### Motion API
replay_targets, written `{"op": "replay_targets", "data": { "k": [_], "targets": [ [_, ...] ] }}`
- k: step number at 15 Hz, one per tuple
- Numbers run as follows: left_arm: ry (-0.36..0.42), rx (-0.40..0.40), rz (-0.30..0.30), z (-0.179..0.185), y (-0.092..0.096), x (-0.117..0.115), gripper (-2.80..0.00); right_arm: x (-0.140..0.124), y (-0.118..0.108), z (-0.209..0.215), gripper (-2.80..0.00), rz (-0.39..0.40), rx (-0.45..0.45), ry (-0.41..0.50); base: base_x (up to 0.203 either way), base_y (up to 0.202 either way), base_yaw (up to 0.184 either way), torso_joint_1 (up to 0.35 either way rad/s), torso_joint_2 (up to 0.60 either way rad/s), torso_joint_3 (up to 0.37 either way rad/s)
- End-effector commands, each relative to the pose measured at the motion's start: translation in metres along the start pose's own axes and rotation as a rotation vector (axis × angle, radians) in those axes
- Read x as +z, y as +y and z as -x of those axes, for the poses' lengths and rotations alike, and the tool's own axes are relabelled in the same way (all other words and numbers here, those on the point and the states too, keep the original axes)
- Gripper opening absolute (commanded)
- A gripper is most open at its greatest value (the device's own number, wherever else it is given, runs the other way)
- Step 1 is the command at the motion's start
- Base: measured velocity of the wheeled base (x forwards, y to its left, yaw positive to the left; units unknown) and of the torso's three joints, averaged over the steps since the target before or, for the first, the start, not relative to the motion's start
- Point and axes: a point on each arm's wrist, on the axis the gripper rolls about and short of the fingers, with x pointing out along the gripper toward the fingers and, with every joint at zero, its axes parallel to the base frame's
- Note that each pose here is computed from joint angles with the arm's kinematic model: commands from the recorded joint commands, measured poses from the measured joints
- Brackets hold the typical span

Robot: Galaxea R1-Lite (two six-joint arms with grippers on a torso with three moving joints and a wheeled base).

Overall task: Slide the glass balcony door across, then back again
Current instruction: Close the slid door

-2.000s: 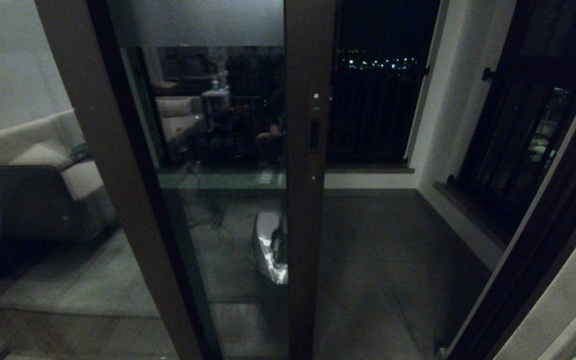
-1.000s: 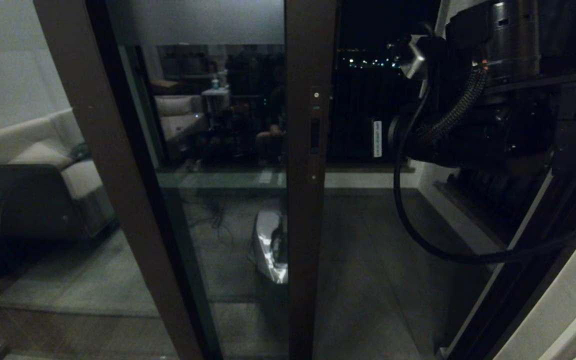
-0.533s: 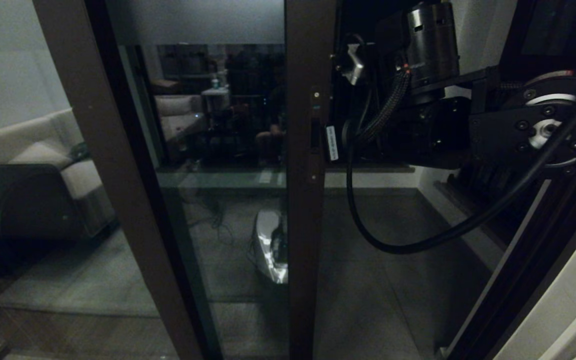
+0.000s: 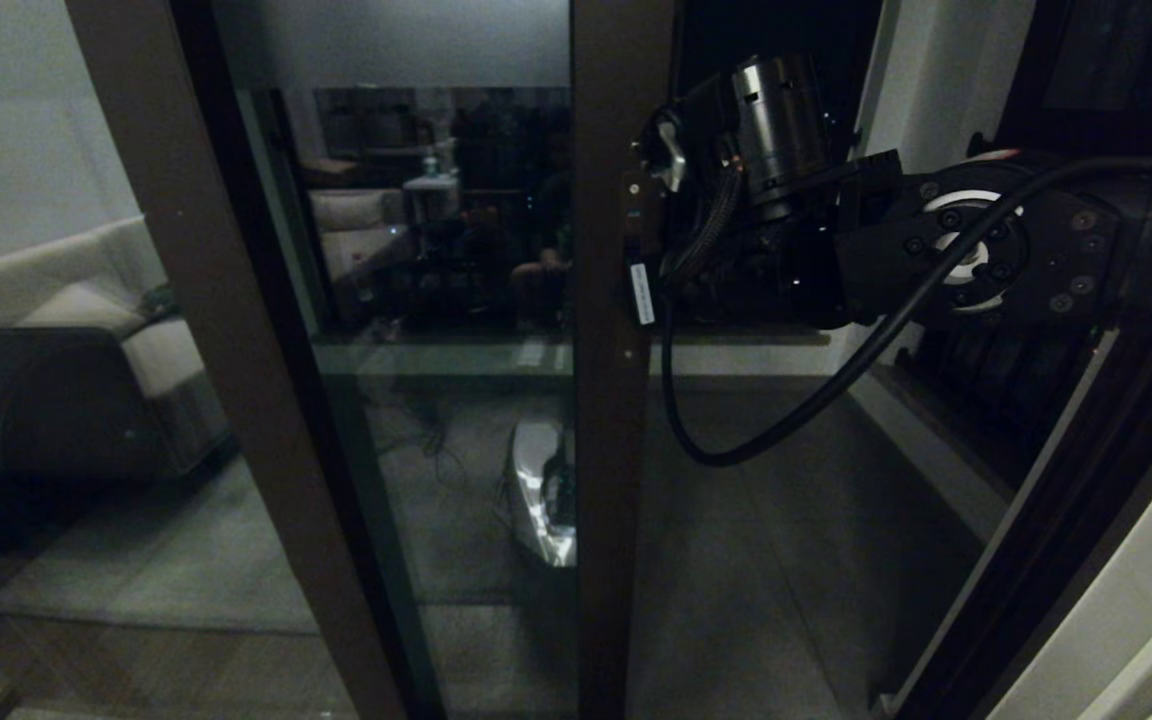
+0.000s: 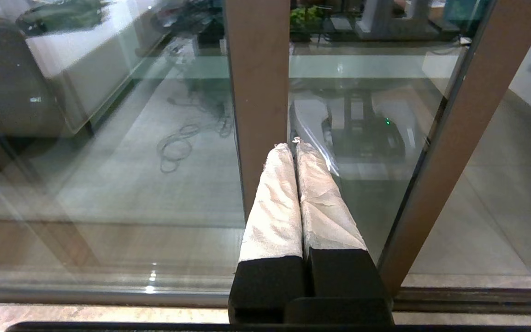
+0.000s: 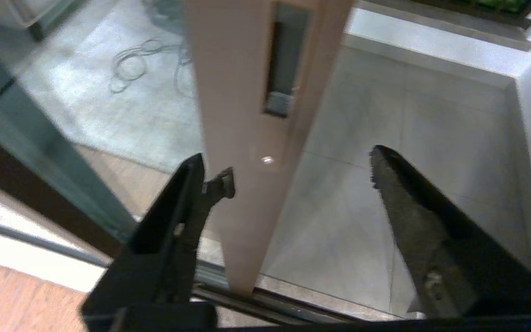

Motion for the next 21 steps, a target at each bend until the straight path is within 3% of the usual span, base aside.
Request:
{"op": "replay_targets", "data": {
  "k": [1, 4, 21],
  "targets": [
    [0.000, -0.001, -0.001, 0.000, 0.000, 0.000, -2.80, 0.001, -0.007, -0.005, 0.00, -0.008, -0.023, -0.001, 0.000, 0.000, 0.000, 0.000, 0.00, 0.000],
    [0.000, -0.001, -0.001, 0.000, 0.000, 0.000, -2.80, 0.001, -0.016, -0.014, 0.00, -0.020, -0.072, -0.012, 0.000, 0.000, 0.000, 0.000, 0.00, 0.000],
    [0.000, 0.000, -0.001, 0.000, 0.000, 0.000, -2.80, -0.001, -0.030, -0.050, 0.00, -0.058, -0.124, -0.075, 0.000, 0.000, 0.000, 0.000, 0.00, 0.000]
  ]
}}
